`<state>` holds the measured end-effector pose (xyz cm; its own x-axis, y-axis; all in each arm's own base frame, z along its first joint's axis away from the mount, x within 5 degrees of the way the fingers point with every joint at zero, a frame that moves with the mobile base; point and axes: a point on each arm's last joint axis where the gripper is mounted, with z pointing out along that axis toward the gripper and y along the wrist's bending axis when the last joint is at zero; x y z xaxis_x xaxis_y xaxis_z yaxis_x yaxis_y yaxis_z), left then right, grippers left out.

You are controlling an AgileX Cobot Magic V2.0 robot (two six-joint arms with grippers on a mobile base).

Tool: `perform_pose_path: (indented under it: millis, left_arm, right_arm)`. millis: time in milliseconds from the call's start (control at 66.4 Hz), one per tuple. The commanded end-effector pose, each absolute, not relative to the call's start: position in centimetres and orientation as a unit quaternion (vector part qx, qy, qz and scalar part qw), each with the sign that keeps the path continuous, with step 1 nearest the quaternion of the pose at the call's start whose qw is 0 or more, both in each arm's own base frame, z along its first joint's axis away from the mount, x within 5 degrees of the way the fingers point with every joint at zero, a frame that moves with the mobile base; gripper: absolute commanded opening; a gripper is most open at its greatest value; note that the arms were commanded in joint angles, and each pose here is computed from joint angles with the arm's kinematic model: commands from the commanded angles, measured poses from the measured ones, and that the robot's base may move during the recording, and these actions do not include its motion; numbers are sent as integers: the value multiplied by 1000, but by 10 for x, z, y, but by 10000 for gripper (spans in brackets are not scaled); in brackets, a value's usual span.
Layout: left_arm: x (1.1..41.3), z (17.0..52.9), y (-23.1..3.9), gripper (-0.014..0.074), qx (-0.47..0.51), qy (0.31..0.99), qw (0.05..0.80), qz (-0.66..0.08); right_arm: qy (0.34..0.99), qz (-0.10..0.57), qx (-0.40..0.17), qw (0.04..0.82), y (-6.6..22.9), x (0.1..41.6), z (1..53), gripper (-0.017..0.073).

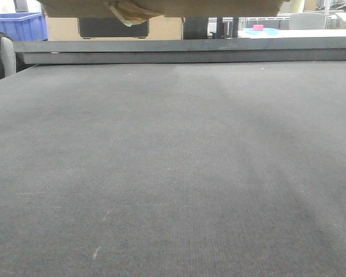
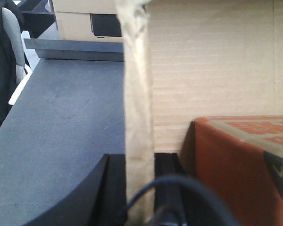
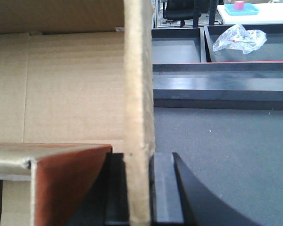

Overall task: Stack two boxes on right shelf middle
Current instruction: 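Back the base away from the table holding the box up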

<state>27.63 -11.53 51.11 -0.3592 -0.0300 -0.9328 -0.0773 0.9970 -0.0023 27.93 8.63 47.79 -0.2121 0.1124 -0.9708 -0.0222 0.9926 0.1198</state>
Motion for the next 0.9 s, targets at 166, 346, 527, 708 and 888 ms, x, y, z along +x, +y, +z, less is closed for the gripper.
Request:
perform_pose_path:
  millis: [166,346,527,708,888]
  left_arm:
    - [271,523,-109,-111,-37,807,589,20]
    - [271,523,-109,-111,-37,806,590,20]
    - [271,523,-109,-111,-37,806,590,20]
    - [271,523,-109,-111,-37,806,590,20]
    - [271,523,-109,-111,-37,806,590,20]
  right_arm:
    - [740,69,12,669,86,273,496,-168]
    - [740,69,12,669,86,273,496,-168]
    - [741,68,12,668,86,274,495,-168]
    - [740,69,12,669,86,274,495,-168]
    - [740,69,12,669,86,274,495,-168]
